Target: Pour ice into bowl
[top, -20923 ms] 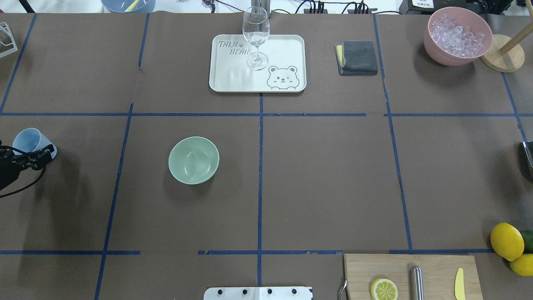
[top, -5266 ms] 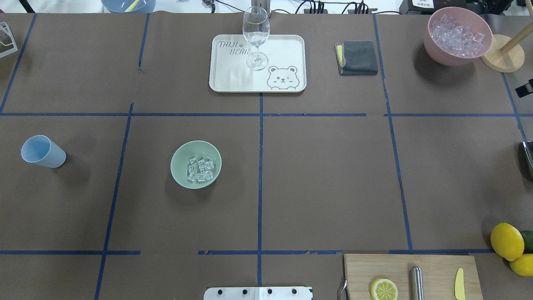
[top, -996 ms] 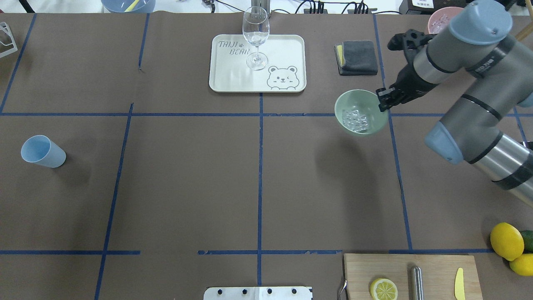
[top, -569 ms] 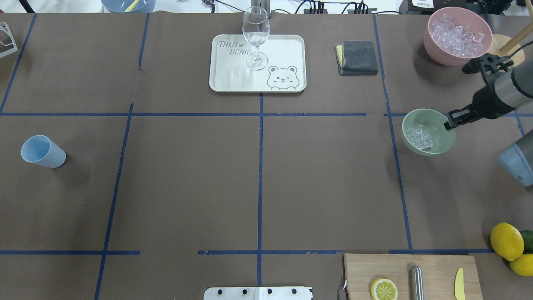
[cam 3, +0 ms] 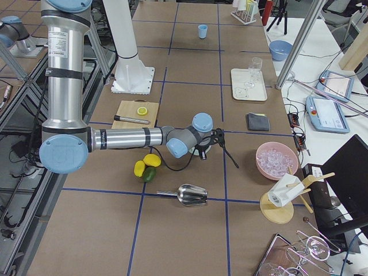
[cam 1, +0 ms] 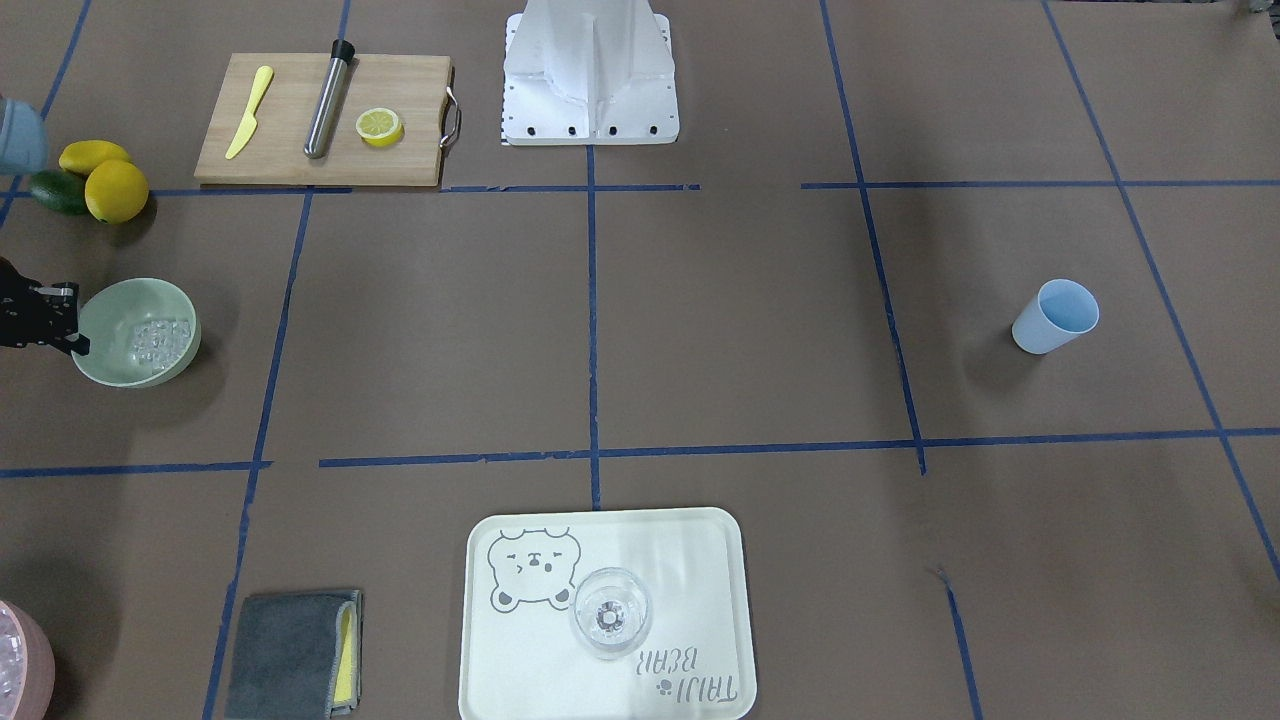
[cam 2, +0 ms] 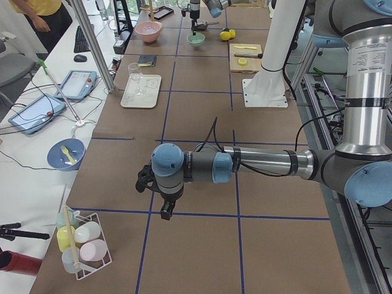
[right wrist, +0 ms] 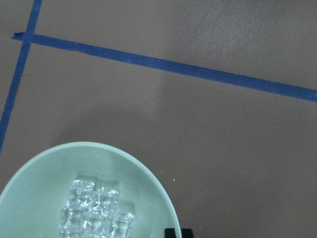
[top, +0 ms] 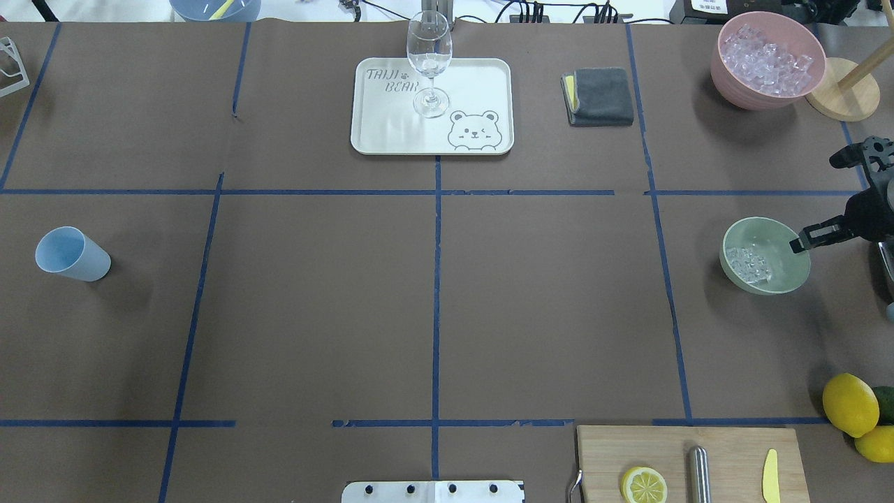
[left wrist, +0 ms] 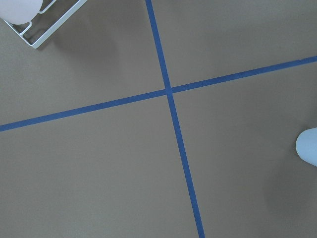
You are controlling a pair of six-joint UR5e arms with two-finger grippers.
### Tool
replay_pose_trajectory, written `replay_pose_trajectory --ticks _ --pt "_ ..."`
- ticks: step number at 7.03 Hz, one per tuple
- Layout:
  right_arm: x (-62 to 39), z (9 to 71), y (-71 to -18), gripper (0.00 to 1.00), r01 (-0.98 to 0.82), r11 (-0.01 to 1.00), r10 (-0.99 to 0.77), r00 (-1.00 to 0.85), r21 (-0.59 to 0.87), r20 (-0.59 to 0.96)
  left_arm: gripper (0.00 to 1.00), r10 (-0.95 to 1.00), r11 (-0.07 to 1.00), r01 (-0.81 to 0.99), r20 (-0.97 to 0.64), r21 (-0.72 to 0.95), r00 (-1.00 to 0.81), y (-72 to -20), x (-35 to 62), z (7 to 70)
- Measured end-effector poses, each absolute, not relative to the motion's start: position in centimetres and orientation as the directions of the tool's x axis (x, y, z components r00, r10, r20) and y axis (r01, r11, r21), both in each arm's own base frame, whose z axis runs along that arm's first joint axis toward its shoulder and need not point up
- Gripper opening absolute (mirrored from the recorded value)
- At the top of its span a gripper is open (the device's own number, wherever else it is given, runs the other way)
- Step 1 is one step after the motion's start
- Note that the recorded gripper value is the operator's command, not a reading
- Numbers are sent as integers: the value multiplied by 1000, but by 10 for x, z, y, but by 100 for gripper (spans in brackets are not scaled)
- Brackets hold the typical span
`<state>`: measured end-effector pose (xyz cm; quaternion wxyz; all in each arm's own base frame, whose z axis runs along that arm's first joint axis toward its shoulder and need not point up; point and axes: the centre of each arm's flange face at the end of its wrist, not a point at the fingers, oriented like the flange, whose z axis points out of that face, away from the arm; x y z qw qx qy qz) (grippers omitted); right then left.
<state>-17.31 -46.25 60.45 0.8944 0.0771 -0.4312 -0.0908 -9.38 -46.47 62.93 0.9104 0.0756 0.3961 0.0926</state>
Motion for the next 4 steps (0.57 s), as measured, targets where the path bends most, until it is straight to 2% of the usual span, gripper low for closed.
replay_pose_trajectory --ticks 4 --pt "-161 607 -472 100 50 968 -220 641 246 735 100 233 970 -112 -704 215 671 -465 -94 629"
